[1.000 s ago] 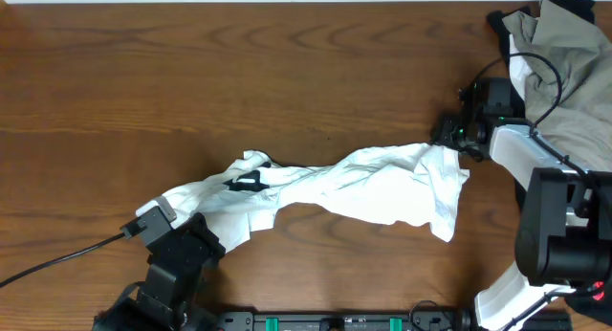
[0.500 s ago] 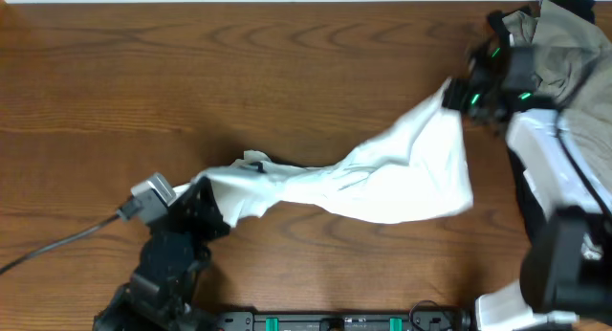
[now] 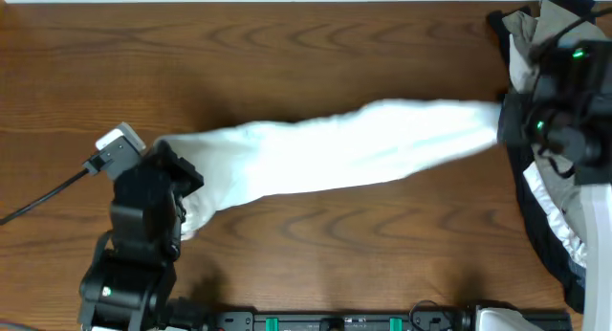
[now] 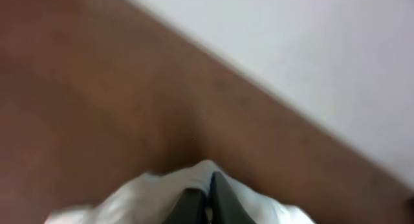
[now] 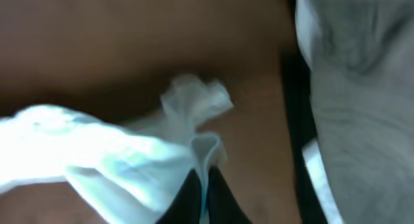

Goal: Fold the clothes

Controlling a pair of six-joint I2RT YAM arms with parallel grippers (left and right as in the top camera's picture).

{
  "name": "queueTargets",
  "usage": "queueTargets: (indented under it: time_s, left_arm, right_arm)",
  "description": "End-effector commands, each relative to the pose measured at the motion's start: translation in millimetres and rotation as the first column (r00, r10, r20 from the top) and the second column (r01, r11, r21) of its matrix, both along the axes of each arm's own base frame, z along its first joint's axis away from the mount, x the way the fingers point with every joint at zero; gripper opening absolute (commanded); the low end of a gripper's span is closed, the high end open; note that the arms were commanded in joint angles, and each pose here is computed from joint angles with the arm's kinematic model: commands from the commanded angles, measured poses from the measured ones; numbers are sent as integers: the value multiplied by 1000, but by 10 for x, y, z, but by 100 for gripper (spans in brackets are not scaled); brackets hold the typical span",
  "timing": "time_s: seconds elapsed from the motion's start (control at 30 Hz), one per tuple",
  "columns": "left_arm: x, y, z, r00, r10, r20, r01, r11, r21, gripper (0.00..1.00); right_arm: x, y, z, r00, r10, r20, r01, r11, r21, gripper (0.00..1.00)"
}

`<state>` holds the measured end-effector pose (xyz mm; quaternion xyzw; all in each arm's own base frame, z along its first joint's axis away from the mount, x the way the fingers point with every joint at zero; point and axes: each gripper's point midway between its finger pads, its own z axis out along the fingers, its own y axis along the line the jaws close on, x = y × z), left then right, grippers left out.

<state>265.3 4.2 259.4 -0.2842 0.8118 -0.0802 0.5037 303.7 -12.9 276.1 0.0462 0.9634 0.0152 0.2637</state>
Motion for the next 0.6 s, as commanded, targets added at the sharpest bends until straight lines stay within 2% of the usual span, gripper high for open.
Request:
queueTargets:
  time_s: [0.0,0.13,0.23,0.4,0.57]
  left_arm:
    - [-142,-154,-213,990,-87,-110,73,990,-123,6]
    - [-485,-172,-595,942,-115,-314,72,986,-148,6]
    - [-671,-151,-746,907,-112,-405,58,988,-144,6]
    - [-747,-230,-800,887,-155,-436,81,980,-183,6]
    - [-746,-230,-799,887,-155,-436,83,980,-181,6]
  right_arm:
    - [-229,-255,-225,988,-62,-140,44,991,-127,6]
    - [-474,-330,-374,963,-101,-251,63,986,-156,15]
    - [-511,-335,-446,956,-104,-276,62,986,-155,18]
    - [-507,-321,-529,950,-124,-285,87,986,-139,24]
    - [-493,-171,-638,946,-79,-313,65,996,-54,29]
